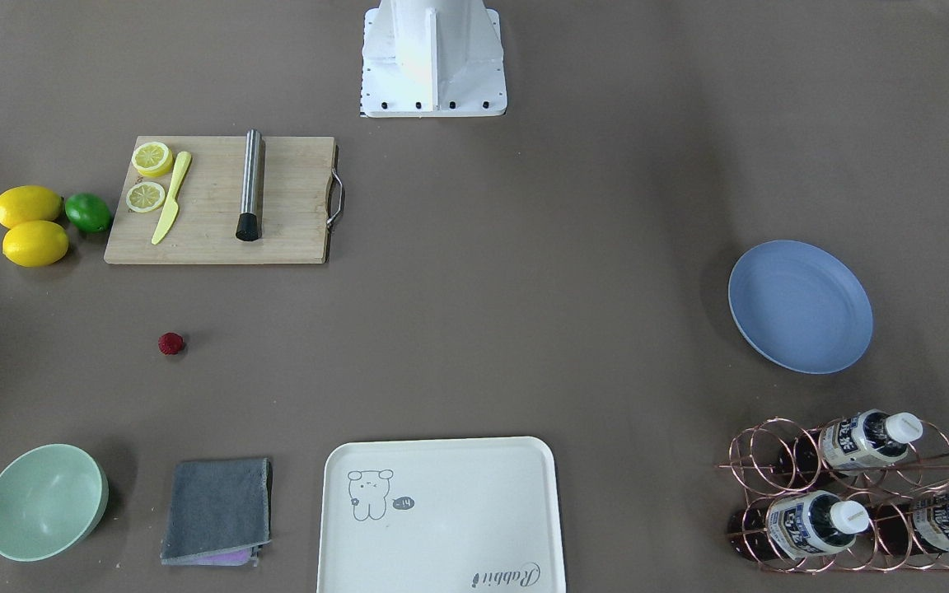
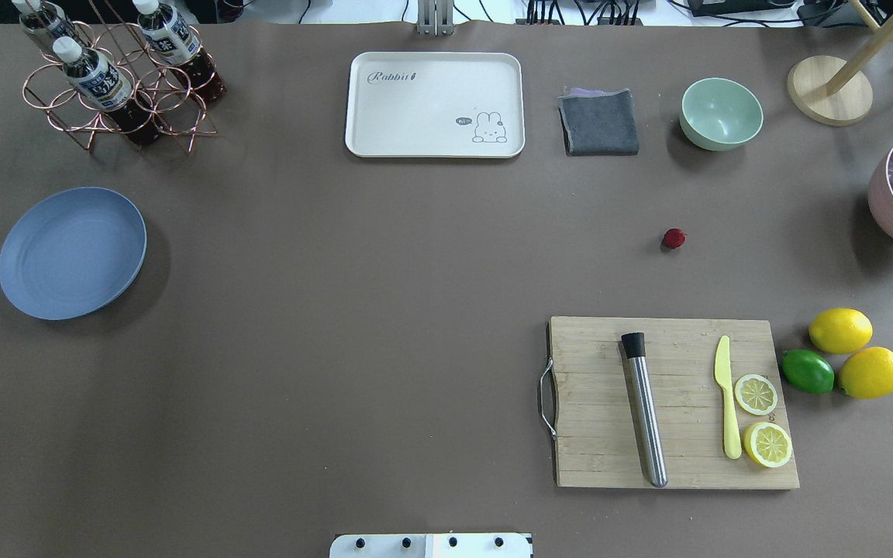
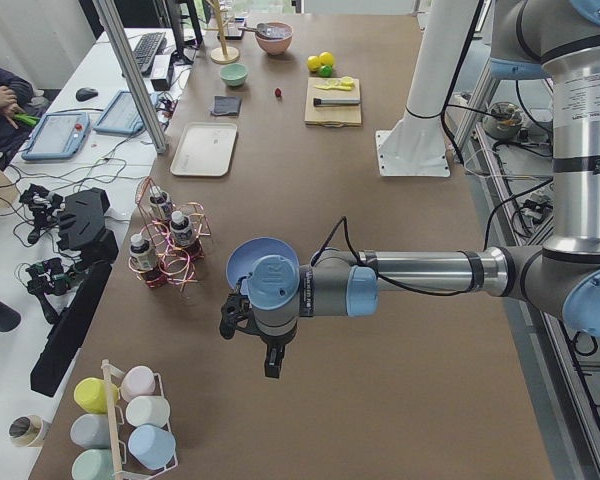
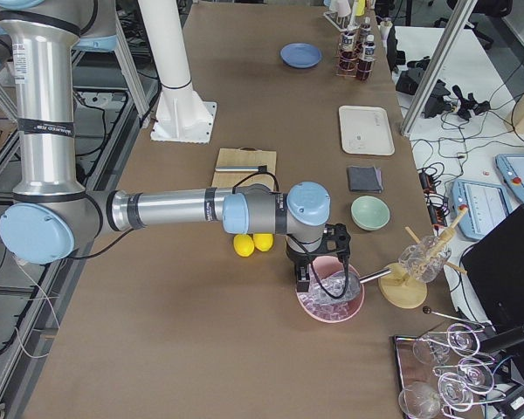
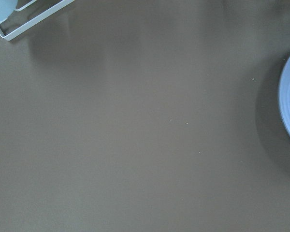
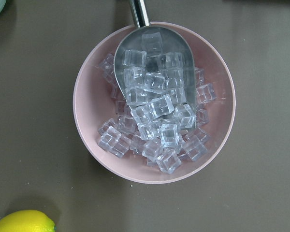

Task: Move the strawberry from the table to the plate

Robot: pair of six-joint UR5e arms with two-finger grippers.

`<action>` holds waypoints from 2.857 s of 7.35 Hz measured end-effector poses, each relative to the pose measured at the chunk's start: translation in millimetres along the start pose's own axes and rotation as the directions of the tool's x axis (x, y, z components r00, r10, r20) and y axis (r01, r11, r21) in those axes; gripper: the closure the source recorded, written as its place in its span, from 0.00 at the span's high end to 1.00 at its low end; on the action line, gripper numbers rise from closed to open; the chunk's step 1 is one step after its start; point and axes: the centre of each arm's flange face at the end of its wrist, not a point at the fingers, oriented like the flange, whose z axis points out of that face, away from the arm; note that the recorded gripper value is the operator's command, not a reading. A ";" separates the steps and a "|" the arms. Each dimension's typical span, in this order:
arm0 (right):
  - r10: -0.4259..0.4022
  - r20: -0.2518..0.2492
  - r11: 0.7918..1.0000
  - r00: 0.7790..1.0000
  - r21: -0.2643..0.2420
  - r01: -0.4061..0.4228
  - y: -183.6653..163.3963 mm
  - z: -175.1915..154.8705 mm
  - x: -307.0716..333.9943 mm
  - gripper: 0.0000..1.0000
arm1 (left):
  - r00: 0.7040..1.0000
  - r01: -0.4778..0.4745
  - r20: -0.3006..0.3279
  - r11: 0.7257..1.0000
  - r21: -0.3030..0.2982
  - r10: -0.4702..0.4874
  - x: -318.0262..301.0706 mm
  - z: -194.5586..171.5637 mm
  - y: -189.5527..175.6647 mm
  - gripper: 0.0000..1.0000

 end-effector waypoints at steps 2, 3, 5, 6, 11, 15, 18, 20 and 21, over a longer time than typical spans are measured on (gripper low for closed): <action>0.000 0.000 1.000 1.000 0.000 0.000 0.1 0.1 0.0 1.00 | 1.000 -0.001 0.000 1.000 0.000 0.001 1.5 -0.1 9.2 0.98; 0.000 0.000 1.000 1.000 0.000 0.000 0.2 0.1 0.1 1.00 | 1.000 -0.002 0.000 1.000 0.001 0.002 3.0 -1.0 12.1 0.98; 0.000 0.000 1.000 1.000 0.000 0.000 0.1 0.1 0.1 1.00 | 1.000 -0.002 0.002 1.000 0.000 0.002 2.9 -0.7 12.6 0.98; 0.000 0.000 1.000 1.000 0.000 0.000 0.0 0.0 0.0 1.00 | 1.000 -0.001 0.004 1.000 -0.001 0.001 2.5 -0.2 12.0 0.98; -0.004 0.000 1.000 1.000 0.001 0.004 -0.4 -0.4 -0.4 1.00 | 1.000 -0.017 0.001 1.000 0.015 0.017 8.4 -5.9 11.1 0.98; -0.030 0.001 0.999 1.000 0.027 0.030 0.7 -0.4 -0.7 1.00 | 0.997 -0.080 0.006 0.994 0.076 0.080 5.7 -4.5 3.0 0.98; -0.077 0.000 0.995 0.997 0.066 0.077 -2.8 -17.7 -23.2 1.00 | 0.992 -0.112 -0.048 0.983 0.148 0.120 20.7 -14.5 -16.7 0.98; -0.141 -0.003 0.987 0.990 0.082 0.141 -11.4 -25.1 -61.1 1.00 | 0.991 -0.112 -0.054 0.977 0.179 0.124 35.3 -20.4 -51.0 0.99; -0.159 -0.002 0.984 0.987 0.076 0.159 -16.6 -21.0 -83.0 1.00 | 0.990 -0.118 -0.058 0.980 0.163 0.129 41.5 -9.6 -62.2 0.99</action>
